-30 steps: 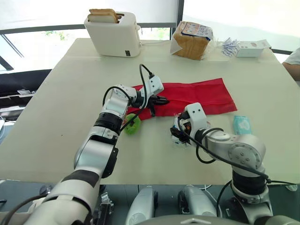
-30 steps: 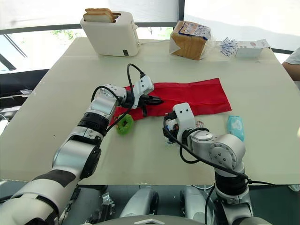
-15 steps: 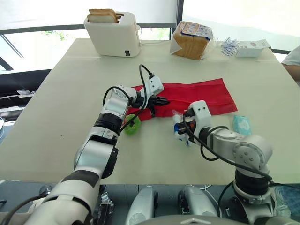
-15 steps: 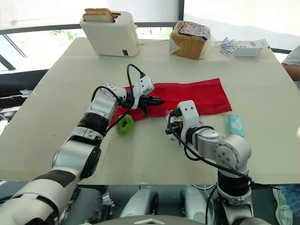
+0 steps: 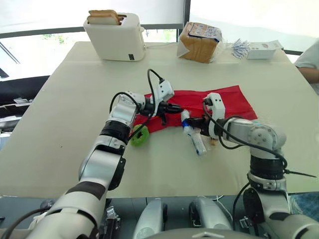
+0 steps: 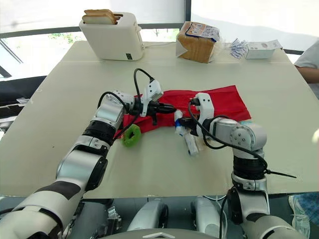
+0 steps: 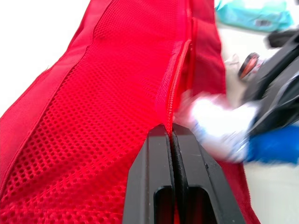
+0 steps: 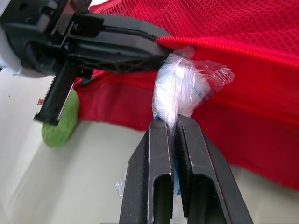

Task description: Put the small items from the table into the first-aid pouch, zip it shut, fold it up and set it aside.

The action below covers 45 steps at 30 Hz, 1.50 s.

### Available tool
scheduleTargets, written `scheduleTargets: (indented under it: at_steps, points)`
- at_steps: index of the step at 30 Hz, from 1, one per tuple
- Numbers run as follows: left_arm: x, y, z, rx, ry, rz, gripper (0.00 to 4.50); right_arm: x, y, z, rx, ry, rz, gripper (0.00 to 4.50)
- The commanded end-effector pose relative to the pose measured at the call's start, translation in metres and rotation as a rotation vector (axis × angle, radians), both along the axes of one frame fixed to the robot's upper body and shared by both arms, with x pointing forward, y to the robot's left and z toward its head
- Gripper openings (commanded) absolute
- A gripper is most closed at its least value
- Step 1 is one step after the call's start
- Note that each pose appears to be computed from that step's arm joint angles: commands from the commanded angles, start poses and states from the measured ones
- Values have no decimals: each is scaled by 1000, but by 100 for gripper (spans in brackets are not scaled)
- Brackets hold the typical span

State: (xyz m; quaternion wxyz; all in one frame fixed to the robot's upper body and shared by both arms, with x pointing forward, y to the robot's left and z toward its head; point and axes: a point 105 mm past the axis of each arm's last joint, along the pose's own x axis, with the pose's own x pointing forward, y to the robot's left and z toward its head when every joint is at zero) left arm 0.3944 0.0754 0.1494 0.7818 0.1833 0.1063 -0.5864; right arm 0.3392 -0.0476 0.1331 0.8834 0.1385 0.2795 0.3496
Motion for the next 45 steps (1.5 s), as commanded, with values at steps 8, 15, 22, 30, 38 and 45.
scheduleTargets:
  at_steps: [8,15,22,30,38,45]
  points:
    - [-8,-1,2,5,-32,-70,0,45,12,10,39,-88,14,3]
    - [-7,4,-2,23,-39,-50,0,56,12,-2,4,-131,73,54]
    - [-5,7,-3,31,-38,-36,0,16,2,36,68,-207,209,181]
    - [-6,3,-2,24,-37,-51,0,-11,-12,14,-165,-304,251,181]
    - [-7,1,0,27,-37,-63,0,2,-4,-12,-303,-358,206,181]
    - [-10,1,-2,44,-52,-85,0,31,-4,-13,-330,-400,130,31]
